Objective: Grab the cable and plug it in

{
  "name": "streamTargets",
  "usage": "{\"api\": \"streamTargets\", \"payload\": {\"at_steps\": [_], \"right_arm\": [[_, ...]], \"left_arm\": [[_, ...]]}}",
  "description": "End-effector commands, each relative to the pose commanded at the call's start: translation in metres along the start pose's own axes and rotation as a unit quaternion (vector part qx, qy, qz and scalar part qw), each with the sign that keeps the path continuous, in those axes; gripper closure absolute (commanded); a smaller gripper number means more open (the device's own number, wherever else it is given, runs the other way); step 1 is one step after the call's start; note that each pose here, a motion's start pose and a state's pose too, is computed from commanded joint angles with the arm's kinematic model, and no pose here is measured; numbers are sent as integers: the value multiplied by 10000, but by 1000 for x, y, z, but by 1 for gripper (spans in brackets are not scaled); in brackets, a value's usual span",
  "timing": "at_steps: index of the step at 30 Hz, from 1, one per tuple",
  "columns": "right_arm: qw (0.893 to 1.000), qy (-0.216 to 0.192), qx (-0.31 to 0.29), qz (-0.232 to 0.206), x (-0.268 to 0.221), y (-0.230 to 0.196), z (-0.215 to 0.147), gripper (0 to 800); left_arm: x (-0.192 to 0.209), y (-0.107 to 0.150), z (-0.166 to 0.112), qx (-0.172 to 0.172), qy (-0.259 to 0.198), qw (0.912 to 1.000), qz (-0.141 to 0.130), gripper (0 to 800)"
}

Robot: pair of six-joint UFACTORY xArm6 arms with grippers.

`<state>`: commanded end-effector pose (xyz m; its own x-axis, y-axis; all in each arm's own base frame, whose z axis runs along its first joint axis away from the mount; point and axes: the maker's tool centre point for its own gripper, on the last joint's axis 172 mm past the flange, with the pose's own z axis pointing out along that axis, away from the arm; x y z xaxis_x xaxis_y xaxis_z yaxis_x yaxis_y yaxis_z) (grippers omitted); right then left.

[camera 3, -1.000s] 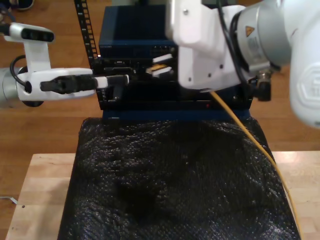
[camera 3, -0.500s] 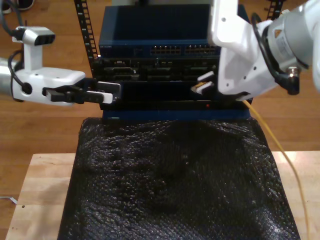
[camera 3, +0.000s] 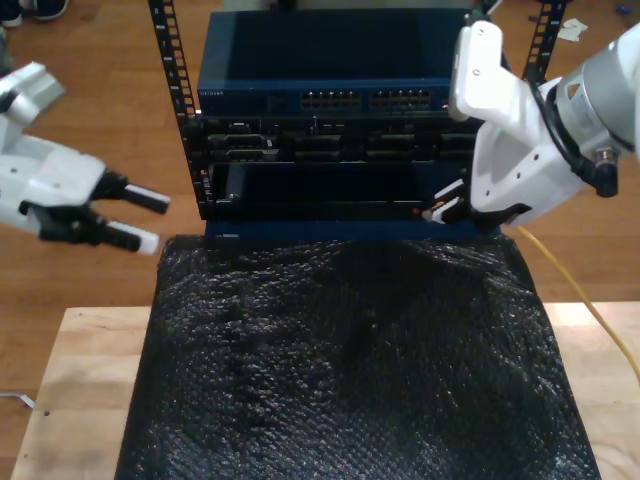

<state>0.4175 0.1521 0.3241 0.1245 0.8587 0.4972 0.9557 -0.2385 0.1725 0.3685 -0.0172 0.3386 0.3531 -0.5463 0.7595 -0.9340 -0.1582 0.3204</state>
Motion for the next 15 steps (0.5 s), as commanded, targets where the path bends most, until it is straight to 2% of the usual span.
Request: {"api": "streamTargets", "payload": {"at_steps": [4, 8, 15], "right_arm": [[10000, -67, 52, 37, -7, 1, 5, 800], [9998, -152, 149, 65, -14, 0, 15, 800], [9995, -196, 218, 91, -18, 0, 22, 800]], "left_arm": [[-29, 3, -20, 156, -601, 9980, 156, 5], [-57, 12, -34, 164, -1065, 9937, 317, 3], [-104, 35, -62, 137, -1781, 9823, 567, 3]]}}
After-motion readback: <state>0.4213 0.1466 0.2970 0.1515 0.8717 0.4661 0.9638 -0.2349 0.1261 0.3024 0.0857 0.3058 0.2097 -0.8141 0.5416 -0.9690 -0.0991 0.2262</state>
